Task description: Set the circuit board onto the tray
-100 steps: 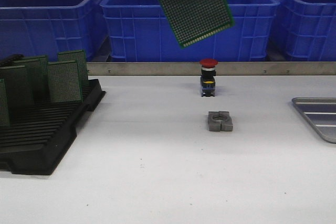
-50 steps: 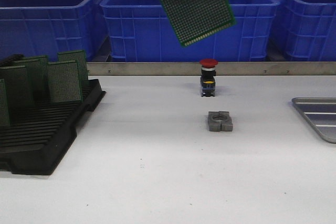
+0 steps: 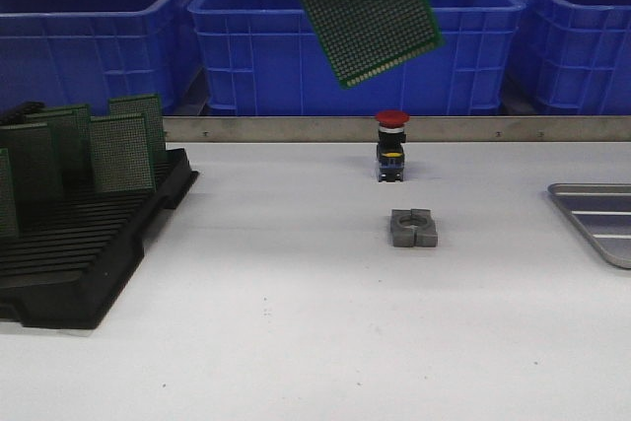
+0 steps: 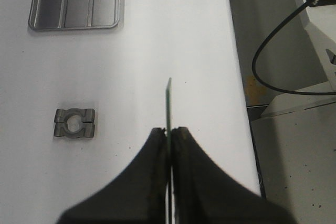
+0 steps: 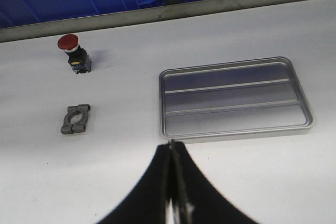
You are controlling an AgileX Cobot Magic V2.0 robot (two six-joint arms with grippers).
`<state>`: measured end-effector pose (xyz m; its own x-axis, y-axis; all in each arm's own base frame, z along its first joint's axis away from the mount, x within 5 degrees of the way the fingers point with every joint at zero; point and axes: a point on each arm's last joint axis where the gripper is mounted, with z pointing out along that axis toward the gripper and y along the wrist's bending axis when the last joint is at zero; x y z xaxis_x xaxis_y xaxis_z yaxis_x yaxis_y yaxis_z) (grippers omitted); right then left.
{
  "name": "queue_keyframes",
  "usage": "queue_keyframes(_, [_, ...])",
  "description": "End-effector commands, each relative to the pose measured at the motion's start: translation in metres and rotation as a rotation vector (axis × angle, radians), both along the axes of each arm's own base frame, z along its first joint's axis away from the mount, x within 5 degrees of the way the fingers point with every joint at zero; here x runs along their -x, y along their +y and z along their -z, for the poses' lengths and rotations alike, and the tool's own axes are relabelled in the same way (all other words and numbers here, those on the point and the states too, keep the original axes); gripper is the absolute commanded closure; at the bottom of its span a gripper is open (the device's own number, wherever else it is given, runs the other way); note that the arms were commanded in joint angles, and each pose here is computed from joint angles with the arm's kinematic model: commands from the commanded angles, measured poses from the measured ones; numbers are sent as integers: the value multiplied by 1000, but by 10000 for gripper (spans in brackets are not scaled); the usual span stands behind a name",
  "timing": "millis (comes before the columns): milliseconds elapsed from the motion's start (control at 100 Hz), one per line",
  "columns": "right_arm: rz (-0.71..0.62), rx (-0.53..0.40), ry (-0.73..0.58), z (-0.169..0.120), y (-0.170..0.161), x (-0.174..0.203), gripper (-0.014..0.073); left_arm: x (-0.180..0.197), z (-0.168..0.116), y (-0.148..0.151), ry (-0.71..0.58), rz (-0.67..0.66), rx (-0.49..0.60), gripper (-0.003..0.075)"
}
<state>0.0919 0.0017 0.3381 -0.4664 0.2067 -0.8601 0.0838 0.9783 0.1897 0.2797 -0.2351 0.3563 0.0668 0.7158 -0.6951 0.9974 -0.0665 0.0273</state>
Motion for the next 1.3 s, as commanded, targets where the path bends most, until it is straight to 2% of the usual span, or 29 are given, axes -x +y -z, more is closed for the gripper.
queue_keyframes(0, [-4,-11,-77,-15,1,-3,506,17,-27,1,6,32,79,738])
queue_keyframes(110, [-4,-12,-76,-15,1,-3,305,17,-27,1,6,32,79,738])
queue_keyframes(200, [-6,-22,-77,-15,1,-3,197,17,-27,1,6,32,79,738])
queue_keyframes(260, [-11,-43,-90,-16,3,-4,167,17,-27,1,6,32,79,738])
queue_keyframes(400, [-41,-62,-141,-23,6,-8,160,17,-27,1,6,32,79,738])
queue_keyframes(520, [-140,-39,-108,-30,13,-18,160,17,-27,1,6,32,79,738])
queue_keyframes(670, [-367,-7,-58,-39,30,-43,160,17,-27,1,6,32,79,738])
queue_keyframes(840, [-635,42,-84,-45,48,-69,160,17,-27,1,6,32,79,738])
queue_keyframes(1060, [-997,113,-100,-34,67,-96,160,17,-27,1,6,32,79,738])
queue_keyframes(1290, [-1121,150,-124,-12,72,-128,160,17,-27,1,6,32,79,738])
